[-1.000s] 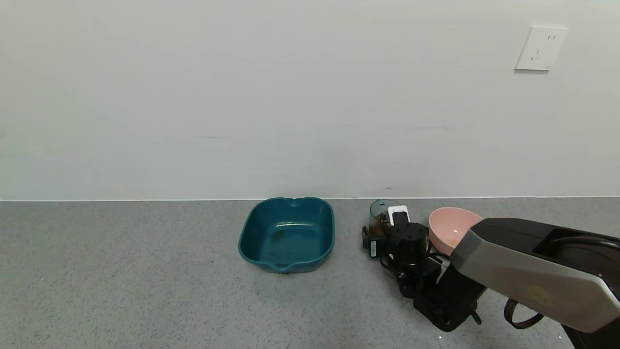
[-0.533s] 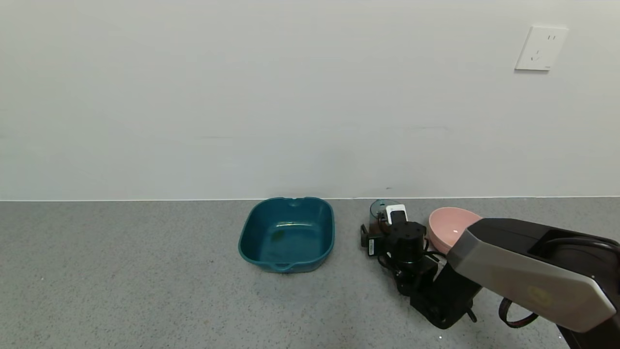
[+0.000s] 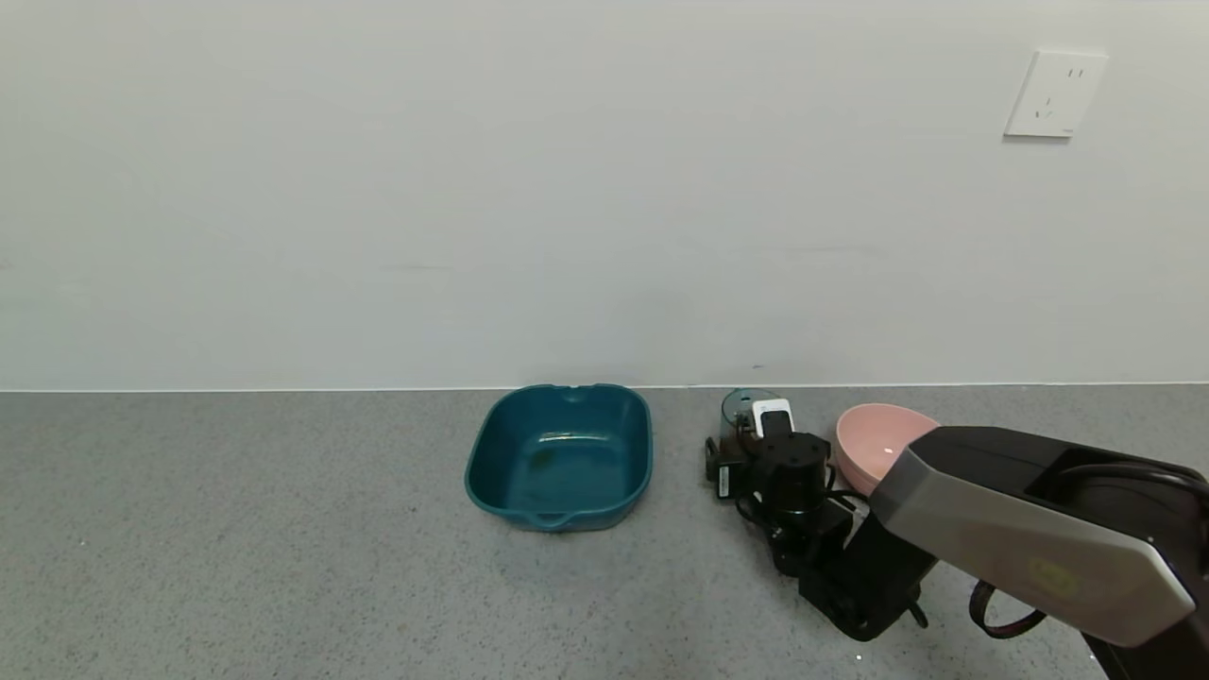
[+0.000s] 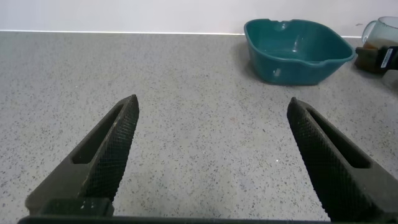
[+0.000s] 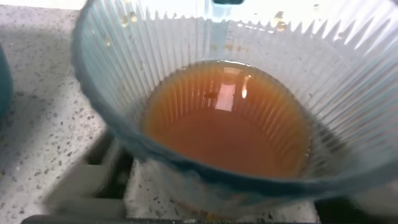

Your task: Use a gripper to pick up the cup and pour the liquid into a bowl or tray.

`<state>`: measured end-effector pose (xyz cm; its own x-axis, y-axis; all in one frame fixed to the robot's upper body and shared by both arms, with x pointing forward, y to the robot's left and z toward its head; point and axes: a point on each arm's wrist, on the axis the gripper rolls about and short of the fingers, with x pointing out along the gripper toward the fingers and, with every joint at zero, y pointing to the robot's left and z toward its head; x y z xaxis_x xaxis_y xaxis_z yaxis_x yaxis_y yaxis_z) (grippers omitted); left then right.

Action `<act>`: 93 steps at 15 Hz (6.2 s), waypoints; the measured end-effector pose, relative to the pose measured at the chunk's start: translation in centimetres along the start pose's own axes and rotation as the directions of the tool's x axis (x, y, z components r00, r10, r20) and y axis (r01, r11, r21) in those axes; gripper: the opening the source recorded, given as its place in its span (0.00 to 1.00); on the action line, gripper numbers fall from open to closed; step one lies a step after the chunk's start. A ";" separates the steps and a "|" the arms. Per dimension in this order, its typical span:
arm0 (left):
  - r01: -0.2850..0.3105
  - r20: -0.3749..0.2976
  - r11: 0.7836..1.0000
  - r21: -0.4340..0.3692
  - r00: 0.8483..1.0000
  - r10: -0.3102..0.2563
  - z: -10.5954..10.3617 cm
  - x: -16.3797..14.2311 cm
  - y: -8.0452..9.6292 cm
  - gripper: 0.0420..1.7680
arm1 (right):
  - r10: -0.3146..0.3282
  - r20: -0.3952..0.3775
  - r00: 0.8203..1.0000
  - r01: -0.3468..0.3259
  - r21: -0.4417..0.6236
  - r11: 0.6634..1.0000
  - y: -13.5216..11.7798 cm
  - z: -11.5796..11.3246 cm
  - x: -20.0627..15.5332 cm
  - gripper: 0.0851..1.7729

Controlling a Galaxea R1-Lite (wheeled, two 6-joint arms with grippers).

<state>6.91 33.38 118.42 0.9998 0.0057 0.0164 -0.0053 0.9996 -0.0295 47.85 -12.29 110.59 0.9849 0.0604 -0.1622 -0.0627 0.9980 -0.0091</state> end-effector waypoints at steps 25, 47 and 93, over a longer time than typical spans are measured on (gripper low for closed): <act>-0.001 0.000 1.000 0.000 1.000 0.001 0.0 0.0 0.0 0.97 | 0.072 0.046 0.996 -0.072 -0.005 0.997 0.0 5.4 -1.6 0.75; -0.001 0.000 1.000 -0.001 1.000 0.001 0.0 0.0 0.0 0.97 | 0.147 0.082 0.986 -0.128 -0.196 0.972 0.9 11.7 -5.1 0.75; -0.001 0.000 1.000 -0.001 1.000 0.001 0.0 0.0 0.0 0.97 | 0.187 -0.139 0.973 -0.233 -0.614 0.754 2.5 10.2 -1.9 0.75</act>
<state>6.91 33.38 118.42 0.9998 0.0066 0.0164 -0.0061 0.9995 -0.0304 47.47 -9.73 120.99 0.9237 0.2426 -0.2965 -0.3755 0.7266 -0.5754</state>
